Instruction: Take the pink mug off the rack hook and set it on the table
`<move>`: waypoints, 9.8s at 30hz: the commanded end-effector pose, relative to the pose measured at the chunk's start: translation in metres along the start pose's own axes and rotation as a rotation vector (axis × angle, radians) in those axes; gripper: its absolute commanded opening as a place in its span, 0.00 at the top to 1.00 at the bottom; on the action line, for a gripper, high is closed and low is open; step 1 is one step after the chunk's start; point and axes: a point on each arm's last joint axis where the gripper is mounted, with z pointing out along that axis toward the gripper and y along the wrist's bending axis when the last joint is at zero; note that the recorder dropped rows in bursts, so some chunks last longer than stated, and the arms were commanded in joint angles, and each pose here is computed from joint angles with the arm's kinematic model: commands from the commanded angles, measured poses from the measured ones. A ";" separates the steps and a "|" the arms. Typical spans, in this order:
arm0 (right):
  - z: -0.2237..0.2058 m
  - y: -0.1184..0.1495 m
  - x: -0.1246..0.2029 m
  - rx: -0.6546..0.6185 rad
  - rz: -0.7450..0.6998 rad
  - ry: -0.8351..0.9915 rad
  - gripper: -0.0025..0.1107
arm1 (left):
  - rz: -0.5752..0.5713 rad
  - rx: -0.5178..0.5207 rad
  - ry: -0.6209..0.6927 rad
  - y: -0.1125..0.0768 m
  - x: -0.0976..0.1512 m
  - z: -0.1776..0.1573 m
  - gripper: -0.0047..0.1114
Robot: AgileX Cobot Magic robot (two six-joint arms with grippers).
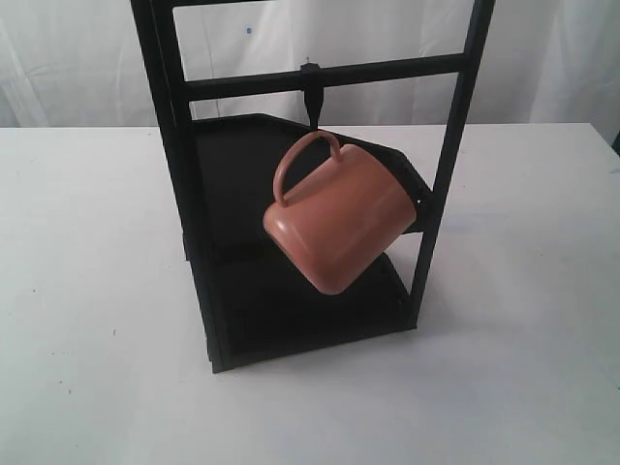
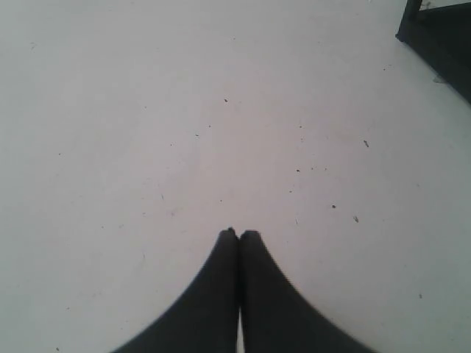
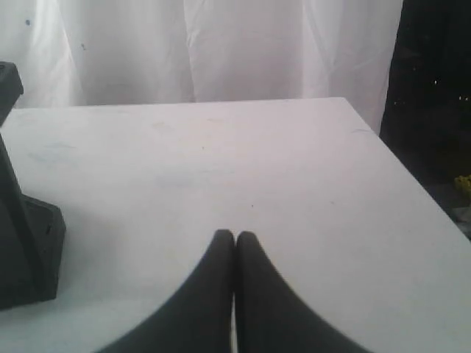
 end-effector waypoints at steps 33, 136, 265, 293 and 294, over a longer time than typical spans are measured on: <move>-0.009 0.004 -0.083 -0.071 0.358 -0.313 0.98 | -0.003 0.012 0.015 -0.001 0.002 0.000 0.96; 0.148 0.156 -0.152 -1.351 -0.491 0.626 0.63 | -0.003 0.012 0.015 -0.001 0.002 0.000 0.96; 0.151 0.412 -0.044 -1.070 -0.872 1.107 0.98 | -0.003 0.012 0.015 -0.001 0.002 0.000 0.96; 0.160 0.417 -0.014 -1.084 -0.923 1.142 0.96 | -0.003 0.012 0.015 -0.001 0.002 0.000 0.96; 0.160 0.417 -0.014 -1.084 -0.923 1.142 0.95 | -0.003 0.012 0.015 -0.001 0.002 0.000 0.96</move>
